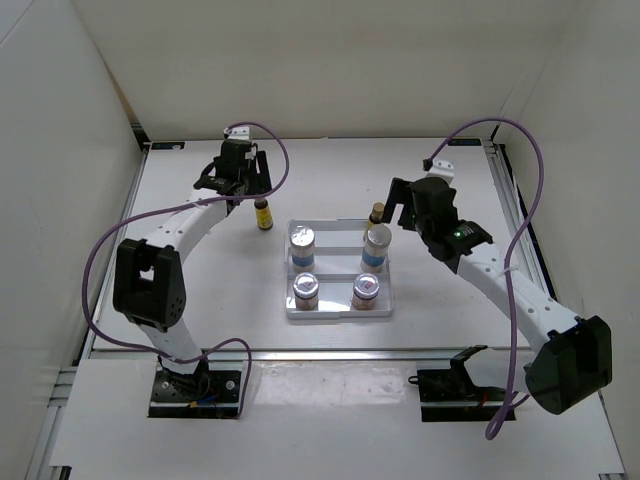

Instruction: Organize the condiment bottles

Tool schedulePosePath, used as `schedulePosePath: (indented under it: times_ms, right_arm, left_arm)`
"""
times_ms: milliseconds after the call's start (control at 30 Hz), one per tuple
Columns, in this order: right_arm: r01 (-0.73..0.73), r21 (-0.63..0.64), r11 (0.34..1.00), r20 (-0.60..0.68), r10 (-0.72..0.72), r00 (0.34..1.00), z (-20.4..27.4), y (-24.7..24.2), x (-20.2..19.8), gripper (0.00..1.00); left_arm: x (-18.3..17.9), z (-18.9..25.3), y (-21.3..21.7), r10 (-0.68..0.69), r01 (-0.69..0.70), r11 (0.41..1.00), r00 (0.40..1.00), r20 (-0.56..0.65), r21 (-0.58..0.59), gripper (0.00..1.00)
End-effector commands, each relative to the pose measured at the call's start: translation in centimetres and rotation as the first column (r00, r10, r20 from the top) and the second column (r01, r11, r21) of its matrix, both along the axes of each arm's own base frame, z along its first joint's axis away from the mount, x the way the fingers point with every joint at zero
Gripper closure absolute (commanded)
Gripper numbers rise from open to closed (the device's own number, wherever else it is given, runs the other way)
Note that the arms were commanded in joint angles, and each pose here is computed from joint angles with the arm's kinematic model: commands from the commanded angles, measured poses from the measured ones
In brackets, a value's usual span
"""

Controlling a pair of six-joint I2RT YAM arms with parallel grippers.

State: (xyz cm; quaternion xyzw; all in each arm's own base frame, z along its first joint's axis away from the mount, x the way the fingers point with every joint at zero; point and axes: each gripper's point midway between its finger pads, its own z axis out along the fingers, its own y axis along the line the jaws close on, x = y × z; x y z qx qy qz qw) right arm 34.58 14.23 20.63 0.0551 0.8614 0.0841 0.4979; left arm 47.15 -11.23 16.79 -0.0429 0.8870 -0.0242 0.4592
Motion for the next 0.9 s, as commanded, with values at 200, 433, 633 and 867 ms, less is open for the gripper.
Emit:
schedulePosePath:
  times_ms: [200, 433, 633, 867]
  right_arm:
    - [0.026, 0.023, 0.999, 0.019, -0.027, 0.999, 0.6, -0.6, 0.5, 0.0]
    - [0.046, 0.046, 0.998, 0.052, -0.049, 0.997, 2.4, -2.3, -0.8, 0.0]
    - [0.051, 0.052, 0.997, 0.117, -0.057, 0.992, 5.8, -3.6, -2.6, 0.0]
    - [0.063, 0.066, 0.996, 0.134, -0.071, 0.988, 7.3, -4.4, -4.0, 0.0]
  left_arm:
    - [0.1, -2.2, -1.7, -0.063, 0.061, 0.997, 0.997, -0.04, -0.038, 0.18]
    - [-0.4, -2.8, -1.7, -0.077, 0.075, 0.997, 0.994, -0.074, -0.03, 0.37]
    - [0.5, 2.4, -1.6, -0.063, 0.065, 0.997, 0.997, 0.037, -0.045, 0.68]
    - [-1.9, 8.2, -5.5, -0.093, 0.096, 0.995, 0.983, 0.157, -0.011, 0.83]
